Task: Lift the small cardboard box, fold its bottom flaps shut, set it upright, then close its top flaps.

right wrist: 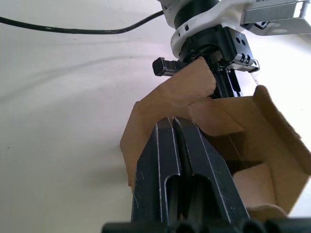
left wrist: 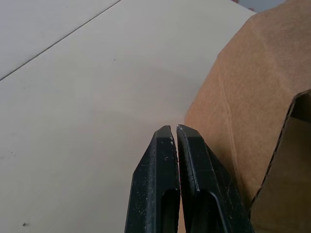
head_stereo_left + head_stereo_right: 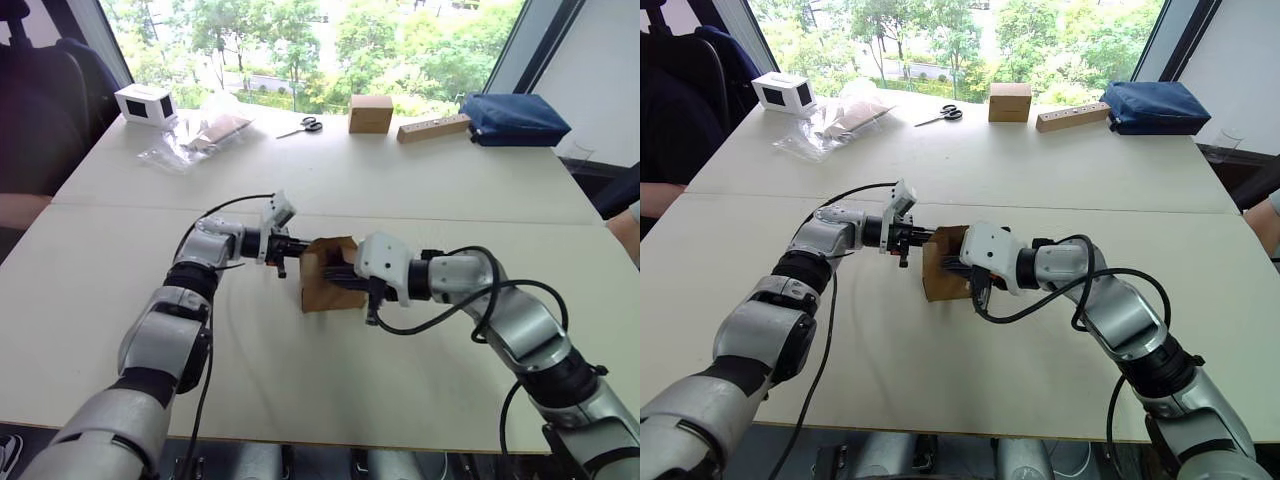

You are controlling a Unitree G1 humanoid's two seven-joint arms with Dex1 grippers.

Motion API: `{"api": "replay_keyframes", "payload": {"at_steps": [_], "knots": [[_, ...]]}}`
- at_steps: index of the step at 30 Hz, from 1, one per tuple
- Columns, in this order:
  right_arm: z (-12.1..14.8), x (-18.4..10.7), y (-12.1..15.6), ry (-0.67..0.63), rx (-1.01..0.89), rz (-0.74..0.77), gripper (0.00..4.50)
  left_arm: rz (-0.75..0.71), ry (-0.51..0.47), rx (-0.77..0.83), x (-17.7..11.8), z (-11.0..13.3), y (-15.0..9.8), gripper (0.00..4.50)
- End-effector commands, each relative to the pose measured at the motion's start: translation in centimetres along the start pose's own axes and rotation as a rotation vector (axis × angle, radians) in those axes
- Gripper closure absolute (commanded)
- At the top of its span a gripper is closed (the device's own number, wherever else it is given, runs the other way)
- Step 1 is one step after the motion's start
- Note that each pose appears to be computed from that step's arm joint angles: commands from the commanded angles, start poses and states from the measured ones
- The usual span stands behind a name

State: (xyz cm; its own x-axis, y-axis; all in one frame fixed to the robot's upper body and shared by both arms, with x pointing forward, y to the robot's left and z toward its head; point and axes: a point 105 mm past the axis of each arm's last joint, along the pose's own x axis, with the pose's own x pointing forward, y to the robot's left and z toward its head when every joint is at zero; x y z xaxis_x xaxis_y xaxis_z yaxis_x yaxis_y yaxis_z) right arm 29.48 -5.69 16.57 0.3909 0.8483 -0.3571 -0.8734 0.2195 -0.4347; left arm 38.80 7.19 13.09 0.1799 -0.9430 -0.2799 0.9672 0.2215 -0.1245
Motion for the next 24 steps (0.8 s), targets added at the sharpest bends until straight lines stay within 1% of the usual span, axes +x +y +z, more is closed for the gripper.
{"api": "replay_keyframes", "payload": {"at_steps": [1,5,11,14,16,17,18,19,21,24], "knots": [[0.8,0.3,-0.2,-0.029,-0.034,0.006,4.5,0.0,-0.041,0.044,-0.1,1.5,-0.1,4.36],[0.6,0.5,-0.1,-0.027,-0.027,0.013,4.5,0.011,-0.044,0.04,-0.3,1.3,-0.1,4.36],[0.4,0.8,-0.1,-0.027,-0.024,0.022,4.5,0.104,-0.086,0.037,-1.3,1.3,0.8,4.36],[0.0,1.0,-0.2,-0.021,-0.019,0.026,4.5,0.199,-0.135,0.036,-3.4,2.0,1.7,4.36],[0.0,1.0,-0.3,-0.022,-0.018,0.026,4.5,0.231,-0.156,0.038,-4.5,2.3,1.8,4.36],[0.0,1.0,-0.3,-0.023,-0.021,0.026,4.5,0.247,-0.176,0.035,-5.9,2.7,1.4,4.36],[0.0,1.0,-0.4,-0.024,-0.023,0.026,4.5,0.258,-0.188,0.033,-6.8,3.0,1.1,4.36],[0.1,1.0,-0.4,-0.028,-0.023,0.027,4.5,0.257,-0.22,0.006,-7.5,3.5,0.3,4.36],[0.3,1.1,-0.5,-0.037,-0.024,0.027,4.5,0.213,-0.239,-0.021,-8.2,3.8,-2.1,4.36],[0.4,1.1,-0.7,-0.046,-0.023,0.026,4.5,0.164,-0.222,-0.045,-8.2,3.5,-5.4,4.36]]}}
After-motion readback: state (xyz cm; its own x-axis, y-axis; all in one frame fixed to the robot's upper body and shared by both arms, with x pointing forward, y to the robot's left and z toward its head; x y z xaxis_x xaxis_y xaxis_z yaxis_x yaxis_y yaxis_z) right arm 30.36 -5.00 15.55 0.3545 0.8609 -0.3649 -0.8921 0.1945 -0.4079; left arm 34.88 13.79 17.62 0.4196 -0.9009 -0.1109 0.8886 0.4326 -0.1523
